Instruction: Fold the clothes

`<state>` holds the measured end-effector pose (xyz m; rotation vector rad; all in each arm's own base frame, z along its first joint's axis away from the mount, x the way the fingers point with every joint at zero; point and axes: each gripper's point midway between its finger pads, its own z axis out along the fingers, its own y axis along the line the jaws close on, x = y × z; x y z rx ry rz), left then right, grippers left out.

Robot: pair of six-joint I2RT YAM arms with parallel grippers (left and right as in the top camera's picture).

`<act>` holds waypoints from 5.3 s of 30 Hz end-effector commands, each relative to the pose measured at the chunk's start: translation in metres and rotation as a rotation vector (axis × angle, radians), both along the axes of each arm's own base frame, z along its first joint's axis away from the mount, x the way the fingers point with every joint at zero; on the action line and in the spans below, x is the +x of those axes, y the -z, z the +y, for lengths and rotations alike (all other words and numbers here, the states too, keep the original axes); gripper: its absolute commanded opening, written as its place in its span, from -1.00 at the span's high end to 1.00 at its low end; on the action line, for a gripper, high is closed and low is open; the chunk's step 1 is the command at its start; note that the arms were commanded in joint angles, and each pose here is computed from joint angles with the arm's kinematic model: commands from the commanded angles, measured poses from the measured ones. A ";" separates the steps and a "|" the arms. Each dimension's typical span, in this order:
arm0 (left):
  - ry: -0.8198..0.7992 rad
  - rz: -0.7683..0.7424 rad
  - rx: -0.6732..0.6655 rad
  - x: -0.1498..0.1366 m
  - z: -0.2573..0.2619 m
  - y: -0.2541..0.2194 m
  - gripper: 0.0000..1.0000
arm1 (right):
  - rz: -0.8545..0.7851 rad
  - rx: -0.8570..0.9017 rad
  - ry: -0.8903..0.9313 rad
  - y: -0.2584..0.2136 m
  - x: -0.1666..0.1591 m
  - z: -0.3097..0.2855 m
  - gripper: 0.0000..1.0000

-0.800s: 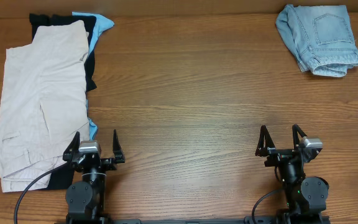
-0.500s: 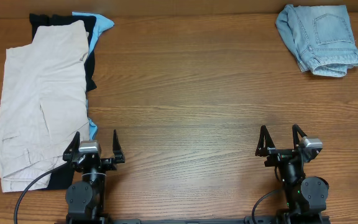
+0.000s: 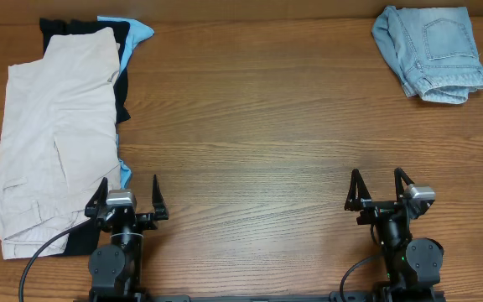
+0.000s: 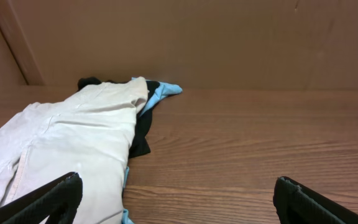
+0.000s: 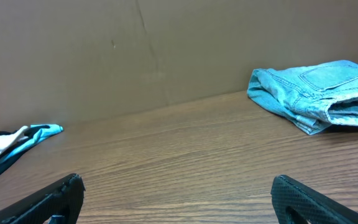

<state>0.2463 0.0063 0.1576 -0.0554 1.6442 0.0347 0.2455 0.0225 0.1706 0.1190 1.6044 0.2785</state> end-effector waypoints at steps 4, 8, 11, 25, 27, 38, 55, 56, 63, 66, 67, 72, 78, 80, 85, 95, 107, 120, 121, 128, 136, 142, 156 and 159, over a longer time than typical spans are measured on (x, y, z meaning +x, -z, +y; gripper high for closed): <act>-0.009 -0.007 0.019 0.000 0.002 -0.001 -1.00 | -0.008 -0.004 0.001 0.001 0.000 0.000 -1.00; -0.009 -0.007 0.019 0.000 0.002 -0.001 -0.99 | -0.008 -0.004 0.001 0.001 0.000 0.000 -1.00; -0.014 -0.008 0.020 0.000 0.003 -0.001 -1.00 | -0.008 -0.004 0.001 0.001 0.000 0.000 -1.00; -0.042 -0.012 0.025 -0.001 0.008 -0.002 -0.99 | -0.027 -0.003 0.009 -0.004 0.000 -0.001 -1.00; -0.038 -0.017 0.024 -0.001 0.007 -0.003 -1.00 | -0.063 0.000 0.008 -0.013 0.000 -0.001 -1.00; 0.083 -0.189 0.006 -0.005 -0.014 -0.061 -0.99 | -0.295 0.011 0.002 -0.078 -0.011 0.000 -1.00; 0.085 0.094 0.005 -0.006 -0.014 -0.178 -0.99 | -0.235 -0.152 -0.025 -0.190 -0.023 0.005 -1.00; 0.085 0.143 0.005 -0.001 -0.014 -0.181 -1.00 | -0.207 -0.155 -0.048 -0.197 -0.019 0.009 -1.00; 0.146 0.551 0.031 0.025 -0.023 -0.175 -1.00 | 0.123 -0.149 -0.214 -0.214 0.030 0.036 -1.00; 0.155 0.643 0.047 0.040 -0.024 -0.161 -1.00 | 0.250 -0.130 -0.291 -0.207 0.051 0.049 -1.00; 0.155 0.671 0.045 0.044 -0.024 -0.154 -1.00 | 0.276 -0.123 -0.316 -0.205 0.059 0.053 -1.00; 0.128 0.841 0.052 0.066 -0.019 -0.108 -1.00 | 0.423 -0.028 -0.422 -0.168 0.099 0.074 -1.00; -0.075 1.033 0.087 0.087 0.015 -0.053 -0.99 | 0.621 0.067 -0.559 -0.105 0.125 0.098 -1.00; -0.145 1.089 0.087 0.089 0.029 -0.038 -1.00 | 0.676 0.079 -0.557 -0.086 0.131 0.098 -0.98; -0.246 1.229 0.025 0.091 0.060 0.005 -0.98 | 0.797 0.105 -0.553 -0.048 0.137 0.099 -0.89; -0.238 1.395 0.047 0.104 0.084 0.076 -0.85 | 0.818 0.107 -0.552 -0.039 0.141 0.099 -0.77; -0.241 1.509 0.066 0.104 0.087 0.126 -0.18 | 0.815 0.106 -0.552 -0.039 0.141 0.099 -0.66; -0.254 1.510 0.054 0.118 0.085 0.057 0.92 | 0.807 0.105 -0.552 -0.040 0.143 0.099 -0.56; -0.222 1.494 0.028 0.123 0.077 0.043 0.92 | 0.808 0.106 -0.547 -0.040 0.143 0.098 -0.47; 0.006 1.355 -0.046 0.153 0.007 -0.026 0.92 | 0.837 0.205 -0.471 -0.044 0.146 0.081 -0.32; 0.284 1.245 0.064 0.167 -0.111 -0.037 0.92 | 0.871 0.268 -0.355 -0.058 0.131 0.035 -0.28; 0.468 1.043 0.149 0.184 -0.205 -0.053 0.92 | 0.863 0.303 -0.281 -0.067 0.121 0.008 -0.28; 0.664 0.776 0.204 0.219 -0.331 -0.036 -0.99 | 0.916 0.287 -0.117 -0.055 0.110 -0.035 -0.47; 0.682 0.829 0.302 0.206 -0.308 -0.045 -1.00 | 0.935 0.283 -0.100 -0.051 0.107 -0.037 -0.51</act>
